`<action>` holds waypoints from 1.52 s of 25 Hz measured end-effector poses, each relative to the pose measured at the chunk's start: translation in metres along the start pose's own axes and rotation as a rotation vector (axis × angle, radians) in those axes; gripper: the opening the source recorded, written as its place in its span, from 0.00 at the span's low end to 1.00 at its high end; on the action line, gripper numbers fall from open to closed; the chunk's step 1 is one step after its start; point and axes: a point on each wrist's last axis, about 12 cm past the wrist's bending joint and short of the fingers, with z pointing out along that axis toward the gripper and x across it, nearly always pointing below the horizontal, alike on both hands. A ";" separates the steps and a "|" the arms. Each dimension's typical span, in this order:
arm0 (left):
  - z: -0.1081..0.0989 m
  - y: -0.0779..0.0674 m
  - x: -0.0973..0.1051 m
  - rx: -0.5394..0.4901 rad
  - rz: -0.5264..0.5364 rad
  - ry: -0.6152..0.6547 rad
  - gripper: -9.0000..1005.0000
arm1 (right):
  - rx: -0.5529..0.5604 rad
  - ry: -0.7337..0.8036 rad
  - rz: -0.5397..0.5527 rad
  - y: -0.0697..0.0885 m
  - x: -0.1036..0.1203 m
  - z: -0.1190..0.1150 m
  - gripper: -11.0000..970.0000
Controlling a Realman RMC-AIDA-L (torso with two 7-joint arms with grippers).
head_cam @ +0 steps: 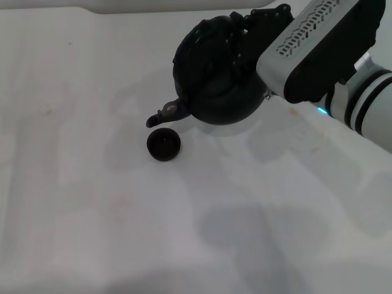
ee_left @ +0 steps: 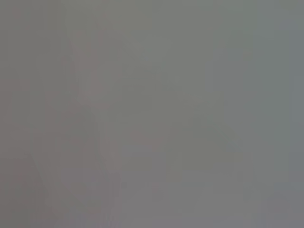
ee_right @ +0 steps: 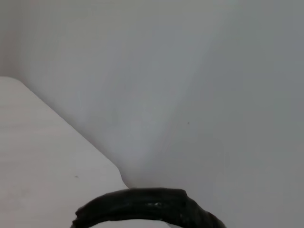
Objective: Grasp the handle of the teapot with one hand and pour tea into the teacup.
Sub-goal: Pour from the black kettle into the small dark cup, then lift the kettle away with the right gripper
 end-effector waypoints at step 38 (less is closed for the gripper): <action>0.000 -0.005 0.000 0.003 -0.027 -0.009 0.87 | 0.036 -0.016 -0.254 0.011 0.004 0.001 0.14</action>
